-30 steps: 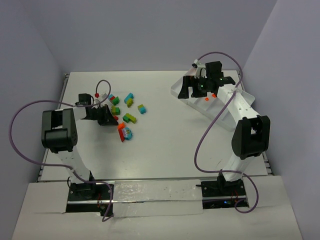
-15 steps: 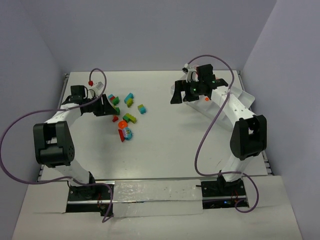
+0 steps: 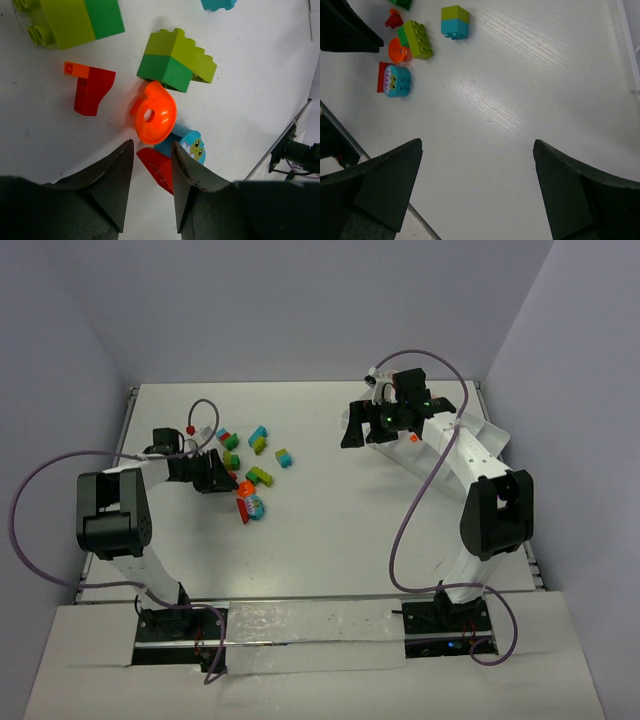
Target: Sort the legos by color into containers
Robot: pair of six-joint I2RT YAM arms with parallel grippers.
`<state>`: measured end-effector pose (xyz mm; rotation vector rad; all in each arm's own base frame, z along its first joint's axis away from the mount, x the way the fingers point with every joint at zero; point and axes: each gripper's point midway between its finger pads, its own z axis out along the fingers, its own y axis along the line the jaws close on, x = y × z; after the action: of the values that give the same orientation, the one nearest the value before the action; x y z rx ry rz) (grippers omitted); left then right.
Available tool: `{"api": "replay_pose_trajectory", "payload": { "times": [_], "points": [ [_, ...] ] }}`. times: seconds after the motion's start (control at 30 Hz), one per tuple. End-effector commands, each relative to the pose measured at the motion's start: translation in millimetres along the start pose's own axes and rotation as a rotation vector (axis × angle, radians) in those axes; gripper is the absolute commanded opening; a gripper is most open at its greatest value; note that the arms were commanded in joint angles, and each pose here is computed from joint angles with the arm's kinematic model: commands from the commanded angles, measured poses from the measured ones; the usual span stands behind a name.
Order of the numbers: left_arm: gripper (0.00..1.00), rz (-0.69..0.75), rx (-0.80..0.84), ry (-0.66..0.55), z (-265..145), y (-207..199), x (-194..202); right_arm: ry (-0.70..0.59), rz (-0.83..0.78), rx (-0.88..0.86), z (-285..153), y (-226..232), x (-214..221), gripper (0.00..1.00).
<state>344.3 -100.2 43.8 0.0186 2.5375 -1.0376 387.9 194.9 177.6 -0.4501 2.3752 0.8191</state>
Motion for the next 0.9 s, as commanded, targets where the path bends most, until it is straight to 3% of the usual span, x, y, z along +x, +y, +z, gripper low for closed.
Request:
{"api": "replay_pose_trajectory", "payload": {
  "times": [0.0,0.2,0.47,0.87],
  "points": [
    [0.44,-0.005,0.039,-0.010,9,1,-6,-0.047,-0.048,-0.001,-8,8,-12,0.98],
    [0.44,-0.026,0.060,0.002,18,1,-8,-0.042,-0.046,-0.002,-7,7,-11,0.98],
    [0.35,-0.024,0.057,0.016,29,-1,-7,-0.035,-0.041,-0.006,-4,6,-9,0.98],
    [0.01,0.037,0.029,-0.035,12,-15,-29,-0.029,-0.044,-0.055,-1,19,-2,0.98]
  ]
}}
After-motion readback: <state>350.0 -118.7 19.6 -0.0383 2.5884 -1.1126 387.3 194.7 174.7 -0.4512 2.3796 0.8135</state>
